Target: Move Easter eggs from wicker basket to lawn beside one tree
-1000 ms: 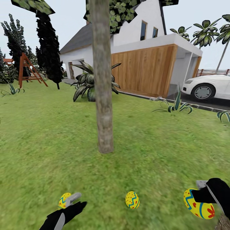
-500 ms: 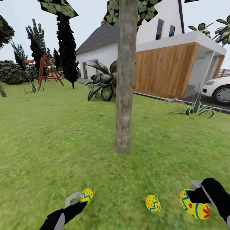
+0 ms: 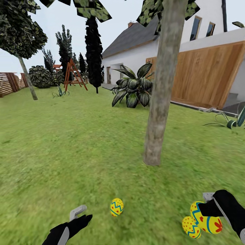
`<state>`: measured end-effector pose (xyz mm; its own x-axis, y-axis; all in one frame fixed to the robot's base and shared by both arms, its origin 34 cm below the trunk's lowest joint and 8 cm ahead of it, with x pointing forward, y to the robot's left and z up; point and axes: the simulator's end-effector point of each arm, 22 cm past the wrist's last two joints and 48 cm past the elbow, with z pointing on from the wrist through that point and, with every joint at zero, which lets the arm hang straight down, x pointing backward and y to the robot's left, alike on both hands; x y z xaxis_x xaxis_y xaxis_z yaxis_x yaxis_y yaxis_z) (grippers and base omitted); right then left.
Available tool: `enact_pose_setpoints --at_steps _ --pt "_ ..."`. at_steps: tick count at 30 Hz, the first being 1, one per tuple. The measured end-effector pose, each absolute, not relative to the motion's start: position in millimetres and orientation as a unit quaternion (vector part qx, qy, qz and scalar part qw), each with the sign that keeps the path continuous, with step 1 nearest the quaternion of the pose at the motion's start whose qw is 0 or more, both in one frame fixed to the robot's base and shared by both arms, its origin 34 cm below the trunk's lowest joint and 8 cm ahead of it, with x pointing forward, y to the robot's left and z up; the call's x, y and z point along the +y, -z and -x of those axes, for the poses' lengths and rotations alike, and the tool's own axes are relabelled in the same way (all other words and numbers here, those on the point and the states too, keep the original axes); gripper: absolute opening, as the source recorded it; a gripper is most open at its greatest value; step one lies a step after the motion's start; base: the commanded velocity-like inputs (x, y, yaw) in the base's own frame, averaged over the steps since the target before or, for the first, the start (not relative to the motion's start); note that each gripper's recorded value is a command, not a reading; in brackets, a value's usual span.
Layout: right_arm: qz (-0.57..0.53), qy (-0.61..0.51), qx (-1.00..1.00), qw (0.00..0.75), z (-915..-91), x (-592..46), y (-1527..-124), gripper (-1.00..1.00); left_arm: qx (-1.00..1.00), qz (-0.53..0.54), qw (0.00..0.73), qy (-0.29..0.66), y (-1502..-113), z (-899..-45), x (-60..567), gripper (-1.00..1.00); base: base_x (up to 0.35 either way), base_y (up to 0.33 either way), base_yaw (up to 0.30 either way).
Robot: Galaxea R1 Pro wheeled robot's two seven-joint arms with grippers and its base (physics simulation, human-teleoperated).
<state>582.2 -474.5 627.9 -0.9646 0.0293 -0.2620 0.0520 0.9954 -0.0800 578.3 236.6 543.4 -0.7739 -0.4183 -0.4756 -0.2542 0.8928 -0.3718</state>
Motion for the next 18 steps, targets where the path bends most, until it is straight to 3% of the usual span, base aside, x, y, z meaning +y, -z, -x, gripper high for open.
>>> enact_pose_setpoints --at_steps 12,18 --pt "-0.02 0.041 0.99 0.131 -582.7 -471.1 -626.8 -1.0 0.931 0.181 0.284 0.145 -543.4 -578.3 236.6 1.0 0.0 0.334 0.292" --pt "-0.02 0.041 0.99 0.131 -582.7 -470.8 -626.8 -1.0 0.93 0.183 0.284 0.145 -543.6 -578.5 238.1 1.0 0.003 0.057 0.292"
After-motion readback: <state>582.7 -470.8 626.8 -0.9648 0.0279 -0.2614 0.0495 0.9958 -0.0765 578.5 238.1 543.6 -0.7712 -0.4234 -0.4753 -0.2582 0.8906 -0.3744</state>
